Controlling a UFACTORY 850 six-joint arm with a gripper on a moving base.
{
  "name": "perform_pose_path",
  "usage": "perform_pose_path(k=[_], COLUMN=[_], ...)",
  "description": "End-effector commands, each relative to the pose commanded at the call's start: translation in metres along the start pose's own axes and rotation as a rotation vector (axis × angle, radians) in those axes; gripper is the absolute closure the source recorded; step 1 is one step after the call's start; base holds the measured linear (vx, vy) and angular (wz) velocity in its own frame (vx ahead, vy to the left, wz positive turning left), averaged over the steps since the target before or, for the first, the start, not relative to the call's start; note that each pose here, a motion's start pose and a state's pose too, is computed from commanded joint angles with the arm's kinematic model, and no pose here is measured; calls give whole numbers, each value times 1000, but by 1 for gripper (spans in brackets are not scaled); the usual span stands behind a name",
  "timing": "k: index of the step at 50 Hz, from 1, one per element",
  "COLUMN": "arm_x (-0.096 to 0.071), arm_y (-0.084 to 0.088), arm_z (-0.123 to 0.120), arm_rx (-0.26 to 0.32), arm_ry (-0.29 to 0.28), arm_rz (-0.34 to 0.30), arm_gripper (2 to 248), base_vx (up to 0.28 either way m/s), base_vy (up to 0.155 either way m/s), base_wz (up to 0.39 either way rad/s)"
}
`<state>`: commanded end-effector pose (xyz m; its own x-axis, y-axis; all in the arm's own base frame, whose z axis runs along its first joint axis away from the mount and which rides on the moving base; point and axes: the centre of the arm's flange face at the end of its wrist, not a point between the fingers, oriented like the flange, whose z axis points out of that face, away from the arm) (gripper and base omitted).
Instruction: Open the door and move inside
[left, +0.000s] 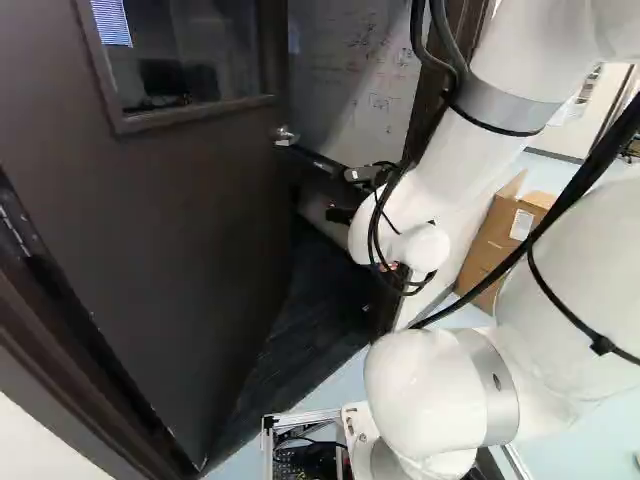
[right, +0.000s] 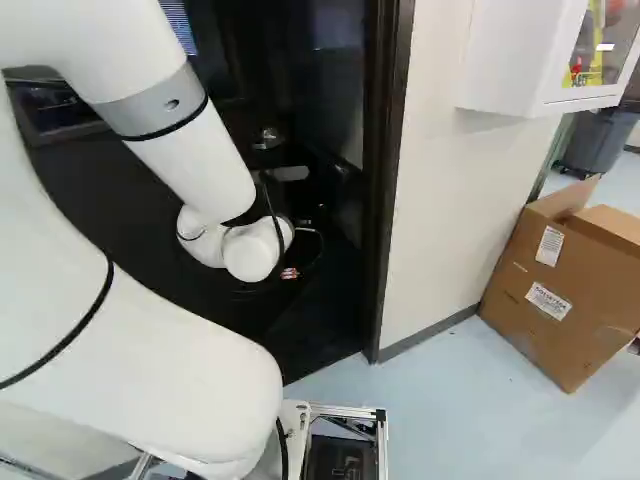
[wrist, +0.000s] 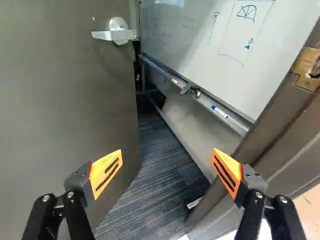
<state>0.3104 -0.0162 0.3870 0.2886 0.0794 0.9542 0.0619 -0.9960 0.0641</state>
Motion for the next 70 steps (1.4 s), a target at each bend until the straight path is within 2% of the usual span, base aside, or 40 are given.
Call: perform_pose_path(k=[26,50,70], arm_x=[0,0,9], arm_y=[0,0,-10], arm_z=[0,1,21], arm_rx=[0,2,39], arm_ry=[0,0,-3], arm_rz=[0,-1,-11], arm_gripper=[3,3,3], base_vx=[67,-1,0], base_vy=[190,11,0], base_wz=[-31,-1,0])
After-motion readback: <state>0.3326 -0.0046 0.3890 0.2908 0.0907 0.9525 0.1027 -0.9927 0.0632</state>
